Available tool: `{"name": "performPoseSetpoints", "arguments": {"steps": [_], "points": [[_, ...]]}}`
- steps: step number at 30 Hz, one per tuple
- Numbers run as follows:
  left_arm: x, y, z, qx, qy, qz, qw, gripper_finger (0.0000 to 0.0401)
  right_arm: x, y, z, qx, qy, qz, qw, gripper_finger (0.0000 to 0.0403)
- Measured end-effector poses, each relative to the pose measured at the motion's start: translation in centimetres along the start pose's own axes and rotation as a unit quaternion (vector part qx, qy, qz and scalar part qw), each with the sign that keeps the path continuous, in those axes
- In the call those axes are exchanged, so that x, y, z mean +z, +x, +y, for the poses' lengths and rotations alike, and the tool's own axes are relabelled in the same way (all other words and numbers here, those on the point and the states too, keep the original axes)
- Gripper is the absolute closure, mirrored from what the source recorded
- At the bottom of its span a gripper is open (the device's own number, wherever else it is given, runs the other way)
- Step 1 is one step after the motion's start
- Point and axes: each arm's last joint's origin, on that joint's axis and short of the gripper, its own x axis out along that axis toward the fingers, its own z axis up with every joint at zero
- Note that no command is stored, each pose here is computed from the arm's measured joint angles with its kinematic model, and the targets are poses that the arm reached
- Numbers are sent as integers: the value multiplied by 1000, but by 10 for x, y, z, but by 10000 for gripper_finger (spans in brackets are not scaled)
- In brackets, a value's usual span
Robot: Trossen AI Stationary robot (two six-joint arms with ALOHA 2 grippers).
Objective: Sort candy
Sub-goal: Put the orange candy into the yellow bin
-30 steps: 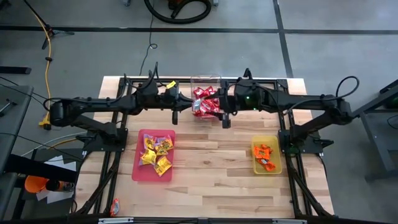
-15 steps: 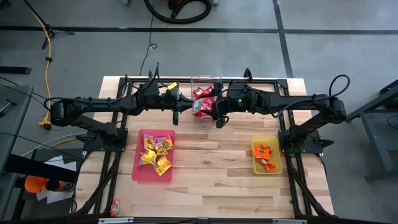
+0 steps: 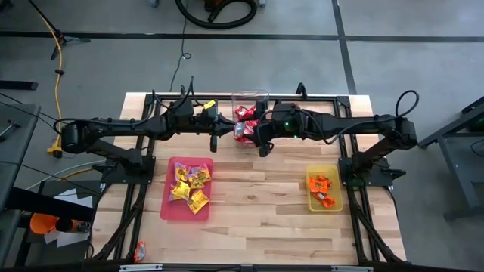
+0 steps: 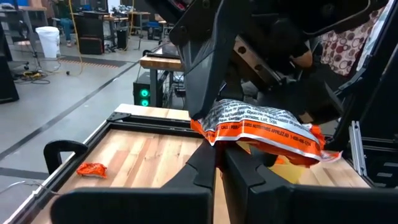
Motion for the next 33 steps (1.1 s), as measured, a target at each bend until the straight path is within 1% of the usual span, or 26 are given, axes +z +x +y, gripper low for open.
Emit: {"name": "performPoseSetpoints", "arguments": {"steps": [2, 9, 12, 16, 19, 22, 26, 28, 29, 31, 33], "points": [[0, 0, 0, 0, 0, 0, 1000, 397, 0, 0, 0, -2, 0, 0, 1000, 195], [0, 0, 1, 15, 0, -1, 1000, 369, 1, -1, -2, -14, 3, 3, 1000, 300], [0, 0, 1, 15, 1, 0, 1000, 354, 1, -1, -2, -15, 10, 3, 1000, 327], [-1, 0, 1, 19, -1, 3, 1000, 327, 1, -2, -2, -19, 14, 7, 1000, 336], [0, -6, 4, 29, -15, 21, 999, 298, 1, -2, -2, -22, 14, 9, 1000, 335], [1, -19, 7, 43, -17, 51, 998, 264, 2, -6, -5, -38, 15, 14, 999, 335], [6, -45, 8, 60, 0, 93, 994, 227, 1, -18, -10, -63, 16, 44, 997, 335], [8, -57, 9, 69, 6, 110, 991, 217, -2, -30, -13, -65, 40, 66, 995, 335], [9, -63, 9, 74, 5, 117, 990, 214, -5, -36, -12, -54, 57, 84, 993, 335], [11, -71, 9, 85, 0, 114, 990, 211, -13, -49, -10, -21, 104, 124, 987, 335], [9, -77, 10, 98, -13, 110, 989, 211, -23, -64, -4, 27, 161, 174, 971, 335]]}}
